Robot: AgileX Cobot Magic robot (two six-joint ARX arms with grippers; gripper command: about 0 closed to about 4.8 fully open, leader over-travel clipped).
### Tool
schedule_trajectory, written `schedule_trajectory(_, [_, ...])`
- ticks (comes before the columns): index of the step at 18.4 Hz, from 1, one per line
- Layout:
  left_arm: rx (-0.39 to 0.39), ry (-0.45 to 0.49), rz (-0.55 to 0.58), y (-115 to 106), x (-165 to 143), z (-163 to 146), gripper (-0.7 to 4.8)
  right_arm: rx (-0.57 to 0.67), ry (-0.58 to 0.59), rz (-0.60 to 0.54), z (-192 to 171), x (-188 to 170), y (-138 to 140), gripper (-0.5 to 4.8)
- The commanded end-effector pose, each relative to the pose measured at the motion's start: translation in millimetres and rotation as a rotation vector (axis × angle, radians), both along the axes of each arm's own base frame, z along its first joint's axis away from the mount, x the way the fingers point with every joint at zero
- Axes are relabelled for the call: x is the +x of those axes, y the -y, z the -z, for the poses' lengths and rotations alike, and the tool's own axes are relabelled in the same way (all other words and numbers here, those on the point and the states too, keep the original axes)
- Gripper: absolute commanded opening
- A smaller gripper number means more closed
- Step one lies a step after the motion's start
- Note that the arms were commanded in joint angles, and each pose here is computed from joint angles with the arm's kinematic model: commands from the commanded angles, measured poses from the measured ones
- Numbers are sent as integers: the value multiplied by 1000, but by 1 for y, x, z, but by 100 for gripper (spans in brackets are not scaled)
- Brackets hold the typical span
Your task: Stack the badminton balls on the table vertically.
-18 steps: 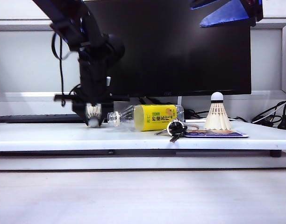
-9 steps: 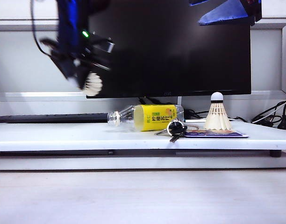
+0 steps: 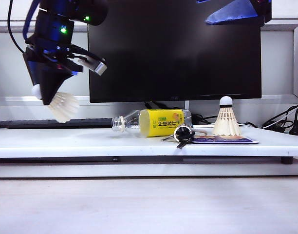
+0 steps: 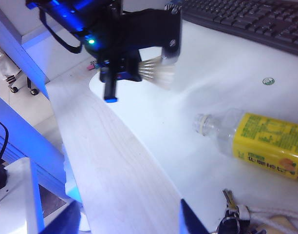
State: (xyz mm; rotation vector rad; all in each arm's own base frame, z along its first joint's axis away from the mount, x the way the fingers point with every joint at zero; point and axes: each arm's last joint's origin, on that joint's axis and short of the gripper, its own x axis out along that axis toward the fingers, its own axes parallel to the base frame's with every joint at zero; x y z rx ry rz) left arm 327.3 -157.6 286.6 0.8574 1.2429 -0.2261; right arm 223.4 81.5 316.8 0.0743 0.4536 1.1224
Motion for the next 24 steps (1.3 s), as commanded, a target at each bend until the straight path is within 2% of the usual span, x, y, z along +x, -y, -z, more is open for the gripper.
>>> schedule_trajectory(1, [36,-65,60,-2,-4,0,89,9,12,-9,-3,-1,0,260])
schedule_trajectory(4, [35,-126,96,-2,-6,4,89,9,13,-9,-3,-1,0,260])
schedule_trajectory(10, [73,-157,114,1,1,16,89,9,13,-9,-3,-1,0,260])
schedule_trajectory(12, [70,-147,114,3,4,19,95,9,13,-8,-3,-1,0,260])
schedule_trajectory(14, [81,-122,111,3,6,17,130,9,16,-8,-3,-1,0,260])
schedule_trajectory(19, [82,-102,116,4,8,13,130,9,16,-8,-3,-1,0,260])
schedule_trajectory(24, [120,-118,140,7,15,26,134,9,14,-8,-3,-1,0,260])
